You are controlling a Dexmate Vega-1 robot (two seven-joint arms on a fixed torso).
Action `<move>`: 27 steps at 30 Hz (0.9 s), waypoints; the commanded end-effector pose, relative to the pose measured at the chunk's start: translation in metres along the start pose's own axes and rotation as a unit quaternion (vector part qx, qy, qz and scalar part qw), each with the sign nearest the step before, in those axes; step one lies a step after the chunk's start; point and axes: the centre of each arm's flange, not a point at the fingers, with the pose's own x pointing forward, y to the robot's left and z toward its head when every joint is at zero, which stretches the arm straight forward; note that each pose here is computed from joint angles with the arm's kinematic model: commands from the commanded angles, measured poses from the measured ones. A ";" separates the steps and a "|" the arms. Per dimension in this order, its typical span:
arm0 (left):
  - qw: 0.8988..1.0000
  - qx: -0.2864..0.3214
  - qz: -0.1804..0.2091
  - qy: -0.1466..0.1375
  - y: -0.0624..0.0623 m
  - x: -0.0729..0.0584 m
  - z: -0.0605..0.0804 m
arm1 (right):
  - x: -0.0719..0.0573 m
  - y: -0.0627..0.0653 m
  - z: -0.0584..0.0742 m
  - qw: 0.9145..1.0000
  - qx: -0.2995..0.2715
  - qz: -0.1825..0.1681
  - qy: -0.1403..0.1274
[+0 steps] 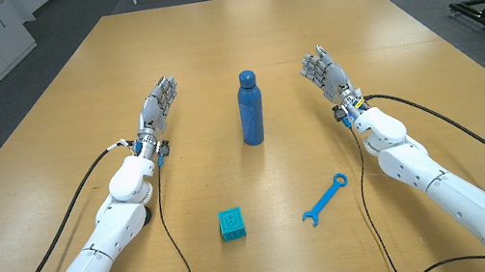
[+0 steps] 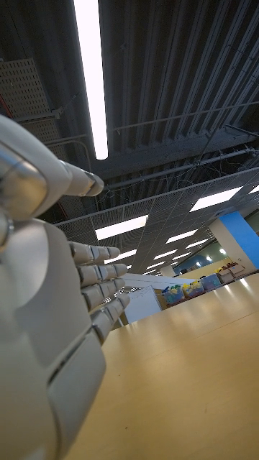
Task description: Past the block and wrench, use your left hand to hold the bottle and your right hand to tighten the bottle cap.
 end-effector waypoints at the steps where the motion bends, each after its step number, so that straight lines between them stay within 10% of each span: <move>1: 1.000 0.006 -0.004 0.000 -0.002 -0.007 -0.005 | 0.004 0.004 -0.002 1.000 0.001 -0.006 -0.001; 27: 0.999 0.012 -0.047 -0.007 -0.019 -0.018 -0.010 | 0.006 0.014 0.001 1.000 -0.002 -0.007 0.002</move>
